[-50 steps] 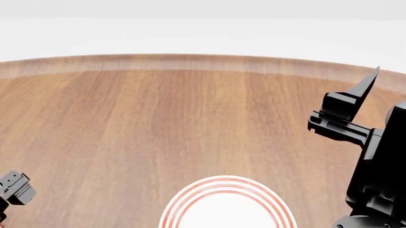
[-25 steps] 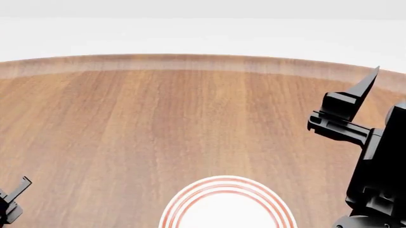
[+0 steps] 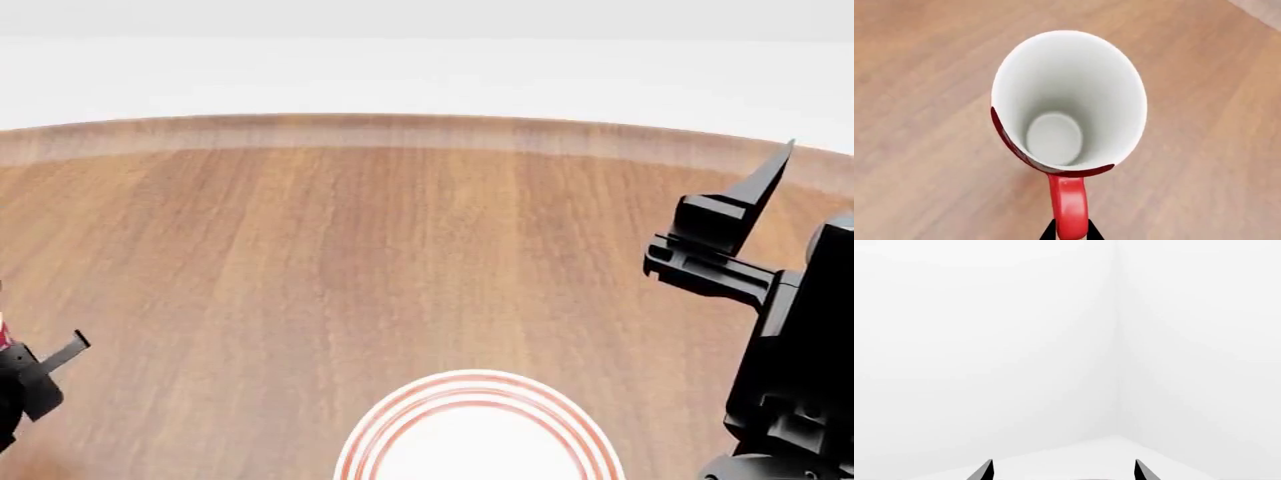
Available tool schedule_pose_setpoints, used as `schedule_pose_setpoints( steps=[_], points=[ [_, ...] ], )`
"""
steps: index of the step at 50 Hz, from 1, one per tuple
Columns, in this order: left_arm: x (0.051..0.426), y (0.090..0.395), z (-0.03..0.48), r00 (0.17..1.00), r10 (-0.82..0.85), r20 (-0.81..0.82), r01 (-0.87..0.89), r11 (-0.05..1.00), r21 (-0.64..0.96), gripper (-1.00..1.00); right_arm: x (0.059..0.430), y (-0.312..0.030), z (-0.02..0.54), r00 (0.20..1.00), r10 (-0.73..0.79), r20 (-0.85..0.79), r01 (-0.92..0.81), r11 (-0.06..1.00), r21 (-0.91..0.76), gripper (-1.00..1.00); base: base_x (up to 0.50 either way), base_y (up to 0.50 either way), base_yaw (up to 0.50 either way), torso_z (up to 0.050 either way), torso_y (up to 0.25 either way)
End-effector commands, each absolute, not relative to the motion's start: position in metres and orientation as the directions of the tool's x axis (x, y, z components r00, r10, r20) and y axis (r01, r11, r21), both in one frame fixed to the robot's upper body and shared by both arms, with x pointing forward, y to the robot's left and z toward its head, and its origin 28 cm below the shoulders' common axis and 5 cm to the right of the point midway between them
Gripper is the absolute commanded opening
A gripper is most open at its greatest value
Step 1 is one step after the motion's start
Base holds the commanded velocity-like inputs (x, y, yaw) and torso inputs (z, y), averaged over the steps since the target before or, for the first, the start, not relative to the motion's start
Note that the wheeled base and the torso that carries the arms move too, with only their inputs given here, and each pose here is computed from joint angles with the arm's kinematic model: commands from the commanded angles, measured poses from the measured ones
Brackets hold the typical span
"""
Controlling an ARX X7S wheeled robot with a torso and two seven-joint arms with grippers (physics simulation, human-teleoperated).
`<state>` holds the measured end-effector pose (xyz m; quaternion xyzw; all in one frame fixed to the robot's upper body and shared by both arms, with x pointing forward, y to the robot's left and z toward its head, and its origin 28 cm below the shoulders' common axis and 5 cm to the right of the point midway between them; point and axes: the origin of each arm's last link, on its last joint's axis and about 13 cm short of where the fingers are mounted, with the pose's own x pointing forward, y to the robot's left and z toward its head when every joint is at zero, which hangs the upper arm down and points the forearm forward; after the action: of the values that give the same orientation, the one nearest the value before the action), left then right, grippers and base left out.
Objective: Pick up the red mug and put it on the plate
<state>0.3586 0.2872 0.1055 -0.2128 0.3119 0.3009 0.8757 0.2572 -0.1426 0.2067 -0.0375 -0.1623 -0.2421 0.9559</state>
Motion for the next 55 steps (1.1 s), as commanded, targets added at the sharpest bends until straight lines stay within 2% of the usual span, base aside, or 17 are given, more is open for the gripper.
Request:
schedule_pose_setpoints(
  steps=[1, 2, 5, 12, 22, 33, 38, 55],
  points=[
    [0.358, 0.273, 0.126, 0.771, 0.269, -0.577, -0.461, 0.862, -0.213, -1.00, 0.257, -0.143, 0.206, 0.831, -0.450, 0.326, 0.474, 0.880, 0.007, 1.00, 0.00, 0.00, 0.00, 0.000, 0.000],
    [0.358, 0.268, 0.129, 0.791, 0.223, -0.569, -0.400, 0.893, -0.206, -1.00, 0.257, -0.143, 0.207, 0.831, -0.451, 0.326, 0.474, 0.880, 0.008, 1.00, 0.00, 0.00, 0.00, 0.000, 0.000],
    [0.358, 0.266, 0.130, 0.794, 0.215, -0.568, -0.391, 0.897, -0.208, -1.00, 0.257, -0.143, 0.207, 0.831, -0.451, 0.326, 0.474, 0.880, 0.009, 1.00, 0.00, 0.00, 0.00, 0.000, 0.000],
    [0.365, 0.248, 0.142, 0.838, 0.055, -0.543, -0.191, 0.961, -0.198, -1.00, 0.257, -0.143, 0.207, 0.831, -0.451, 0.325, 0.474, 0.880, 0.008, 1.00, 0.00, 0.00, 0.00, 0.000, 0.000],
    [0.369, 0.229, 0.157, 0.840, -0.094, -0.535, 0.020, 0.990, -0.143, -1.00, 0.257, -0.142, 0.207, 0.831, -0.450, 0.326, 0.474, 0.880, 0.008, 1.00, 0.00, 0.00, 0.00, 0.000, 0.000],
    [0.377, 0.212, 0.168, 0.817, -0.180, -0.548, 0.156, 0.984, -0.090, -1.00, 0.257, -0.142, 0.207, 0.831, -0.450, 0.327, 0.474, 0.881, 0.008, 1.00, 0.00, 0.00, 0.00, 0.000, 0.000],
    [0.376, 0.201, 0.171, 0.799, -0.250, -0.547, 0.258, 0.964, -0.063, -1.00, 0.257, -0.142, 0.207, 0.832, -0.449, 0.327, 0.472, 0.881, 0.008, 1.00, 0.00, 0.00, 0.00, 0.000, 0.002],
    [0.376, 0.175, 0.174, 0.733, -0.367, -0.573, 0.435, 0.900, -0.020, -1.00, 0.258, -0.144, 0.207, 0.829, -0.455, 0.325, 0.477, 0.879, 0.013, 1.00, 0.00, 0.00, 0.00, 0.000, 0.000]
  ],
)
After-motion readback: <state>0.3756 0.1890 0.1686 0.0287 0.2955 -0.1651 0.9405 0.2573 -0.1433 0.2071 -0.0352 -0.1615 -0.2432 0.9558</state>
